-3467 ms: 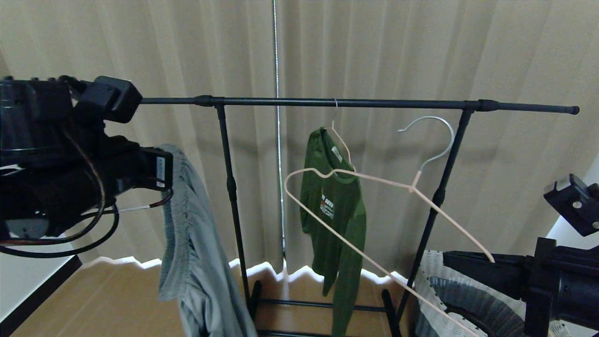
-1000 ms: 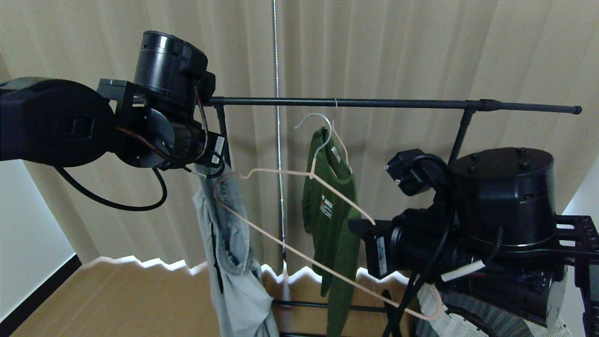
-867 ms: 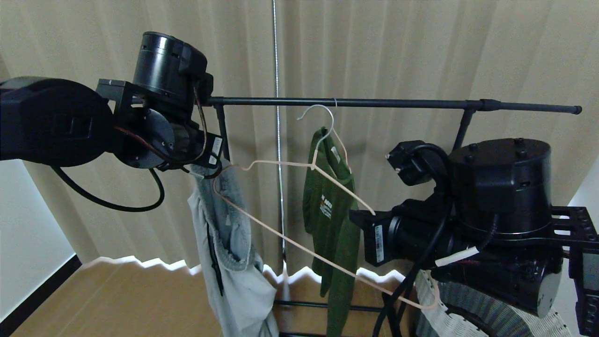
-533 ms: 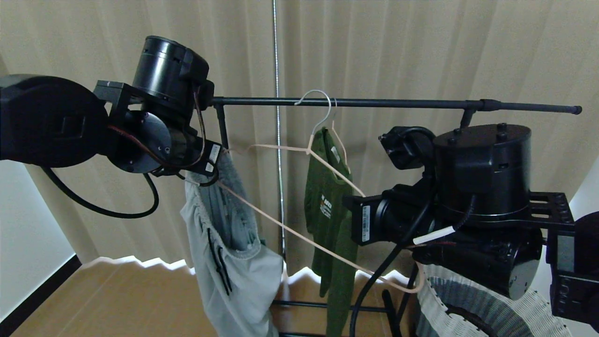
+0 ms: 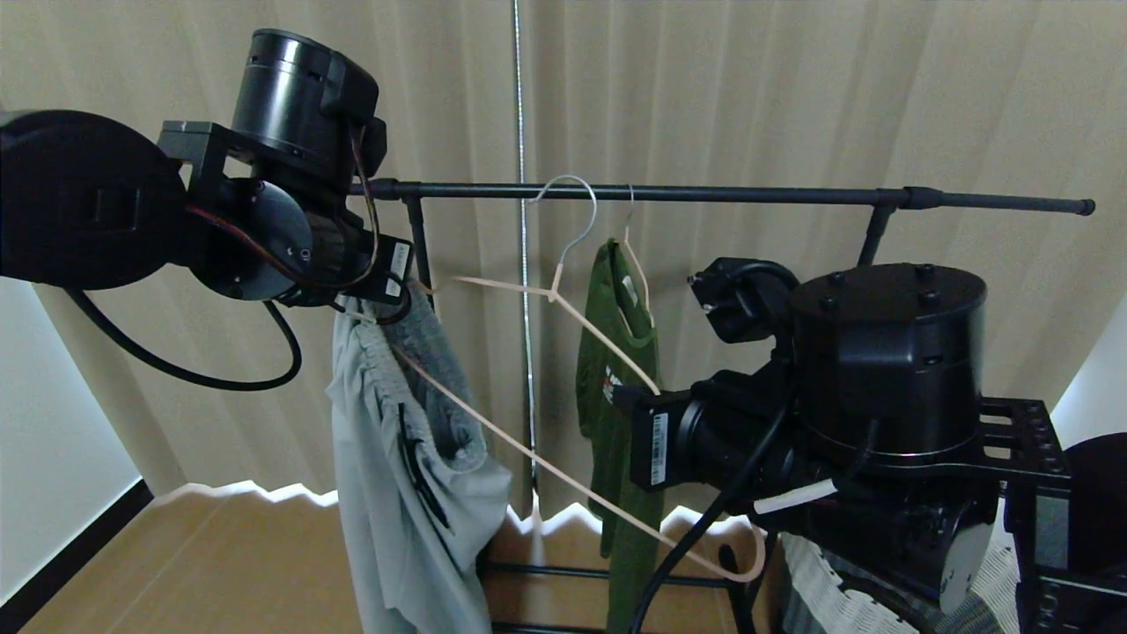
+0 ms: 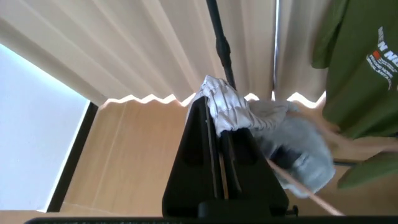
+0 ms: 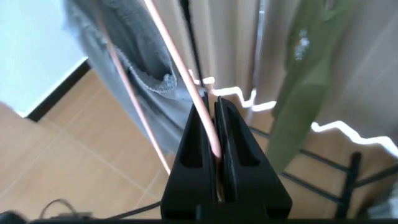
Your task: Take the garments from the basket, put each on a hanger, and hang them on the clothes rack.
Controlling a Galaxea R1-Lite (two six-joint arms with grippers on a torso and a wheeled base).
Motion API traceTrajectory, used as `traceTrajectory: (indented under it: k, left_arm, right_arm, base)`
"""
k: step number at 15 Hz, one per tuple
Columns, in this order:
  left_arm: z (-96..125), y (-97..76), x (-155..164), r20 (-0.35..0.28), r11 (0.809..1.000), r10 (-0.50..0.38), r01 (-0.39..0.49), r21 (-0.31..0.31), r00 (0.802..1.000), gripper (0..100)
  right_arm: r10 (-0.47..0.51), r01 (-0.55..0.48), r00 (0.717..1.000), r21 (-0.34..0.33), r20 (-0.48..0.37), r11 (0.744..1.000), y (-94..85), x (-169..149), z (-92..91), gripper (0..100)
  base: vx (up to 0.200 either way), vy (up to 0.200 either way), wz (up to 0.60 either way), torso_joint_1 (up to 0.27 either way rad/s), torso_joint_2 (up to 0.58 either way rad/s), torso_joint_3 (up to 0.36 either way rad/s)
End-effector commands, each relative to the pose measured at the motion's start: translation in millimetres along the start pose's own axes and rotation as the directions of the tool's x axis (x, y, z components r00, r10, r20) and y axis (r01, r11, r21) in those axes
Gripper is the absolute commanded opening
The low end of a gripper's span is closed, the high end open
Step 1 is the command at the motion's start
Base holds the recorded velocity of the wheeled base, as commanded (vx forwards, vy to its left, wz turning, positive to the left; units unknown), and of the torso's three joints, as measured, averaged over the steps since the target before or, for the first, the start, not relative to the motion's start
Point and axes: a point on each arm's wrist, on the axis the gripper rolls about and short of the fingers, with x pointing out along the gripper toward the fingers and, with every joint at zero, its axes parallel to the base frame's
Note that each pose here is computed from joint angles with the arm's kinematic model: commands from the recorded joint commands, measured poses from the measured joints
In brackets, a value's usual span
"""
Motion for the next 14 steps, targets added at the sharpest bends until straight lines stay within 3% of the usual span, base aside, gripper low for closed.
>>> traceTrajectory:
  k: [1, 5, 9, 11, 14]
  left_arm:
    - [0.0, 0.0, 0.5, -0.001, 1.0, 0.001, -0.001, -0.001, 1.0, 0]
    - [1.1, -5.8, -7.5, 0.015, 1.0, -0.024, 0.024, 0.004, 1.0, 0]
    - [10.7, -7.5, -16.8, 0.061, 0.999, -0.042, 0.041, 0.008, 0.997, 0]
    - [13.1, -10.0, -27.9, 0.085, 0.997, -0.069, 0.065, 0.049, 0.994, 0]
    - [9.9, -28.8, -55.9, 0.117, 0.982, -0.173, 0.161, 0.103, 0.978, 0]
  right_arm:
    - [0.004, -0.004, 1.0, 0.001, 0.006, 1.0, 2.7, 4.8, -3.7, 0]
    - [-0.002, 0.002, 1.0, 0.006, 0.01, 1.0, 5.4, 21.4, -13.1, 0]
    - [0.025, -0.025, 0.999, -0.006, -0.022, 1.0, 7.8, 15.1, -24.4, 0]
    - [0.023, -0.024, 0.999, -0.013, -0.032, 1.0, 7.0, 13.7, -27.3, 0]
    - [0.025, -0.025, 0.999, -0.009, -0.026, 1.0, 6.2, 12.5, -25.2, 0]
  base:
    - [0.0, 0.0, 0.0, 0.0, 0.0, 0.0]
    - [0.0, 0.0, 0.0, 0.0, 0.0, 0.0]
    - [0.0, 0.0, 0.0, 0.0, 0.0, 0.0]
    - [0.0, 0.0, 0.0, 0.0, 0.0, 0.0]
    - [0.0, 0.0, 0.0, 0.0, 0.0, 0.0]
